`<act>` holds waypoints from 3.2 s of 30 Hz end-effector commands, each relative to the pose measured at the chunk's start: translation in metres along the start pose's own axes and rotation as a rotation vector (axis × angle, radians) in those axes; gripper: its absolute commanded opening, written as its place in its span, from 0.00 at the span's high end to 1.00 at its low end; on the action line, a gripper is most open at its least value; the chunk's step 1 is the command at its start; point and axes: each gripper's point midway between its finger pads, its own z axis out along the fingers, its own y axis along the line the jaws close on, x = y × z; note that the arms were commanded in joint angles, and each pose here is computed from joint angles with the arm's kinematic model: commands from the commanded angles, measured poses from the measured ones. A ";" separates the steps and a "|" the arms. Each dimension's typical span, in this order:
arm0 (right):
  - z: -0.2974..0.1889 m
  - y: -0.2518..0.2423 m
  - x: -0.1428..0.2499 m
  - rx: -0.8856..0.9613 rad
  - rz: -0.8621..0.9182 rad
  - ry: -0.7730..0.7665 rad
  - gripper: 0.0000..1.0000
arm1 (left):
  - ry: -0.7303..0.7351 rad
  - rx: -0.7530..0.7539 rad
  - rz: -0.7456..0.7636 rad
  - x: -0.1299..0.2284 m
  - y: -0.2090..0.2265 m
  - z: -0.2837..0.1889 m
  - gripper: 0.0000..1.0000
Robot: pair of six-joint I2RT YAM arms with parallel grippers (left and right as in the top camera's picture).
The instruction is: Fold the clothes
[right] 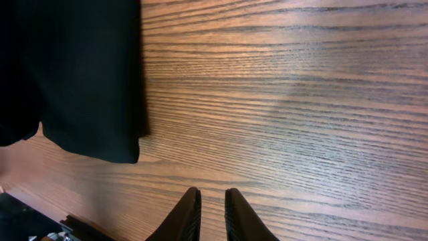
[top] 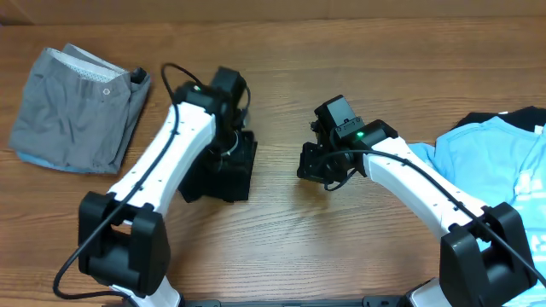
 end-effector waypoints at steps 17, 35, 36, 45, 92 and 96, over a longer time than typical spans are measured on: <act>-0.009 0.009 -0.007 -0.015 -0.029 -0.036 0.81 | -0.167 -0.152 -0.056 -0.052 0.091 -0.022 0.32; -0.009 0.005 -0.002 -0.001 -0.046 -0.017 0.81 | -0.081 -0.125 -0.039 -0.054 0.083 -0.011 0.96; -0.009 0.005 -0.002 -0.001 -0.046 -0.017 0.81 | -0.068 -0.107 -0.039 -0.050 0.078 -0.017 0.96; -0.009 0.003 -0.003 0.012 -0.044 -0.025 0.81 | -0.022 0.026 0.059 -0.039 0.027 -0.019 0.96; 0.019 0.079 0.024 -0.149 -0.372 -0.024 0.46 | -0.026 -0.216 0.027 -0.017 0.021 -0.080 0.29; 0.047 0.078 0.012 -0.107 -0.327 -0.057 0.48 | -0.042 -0.225 0.004 -0.027 0.045 -0.080 0.24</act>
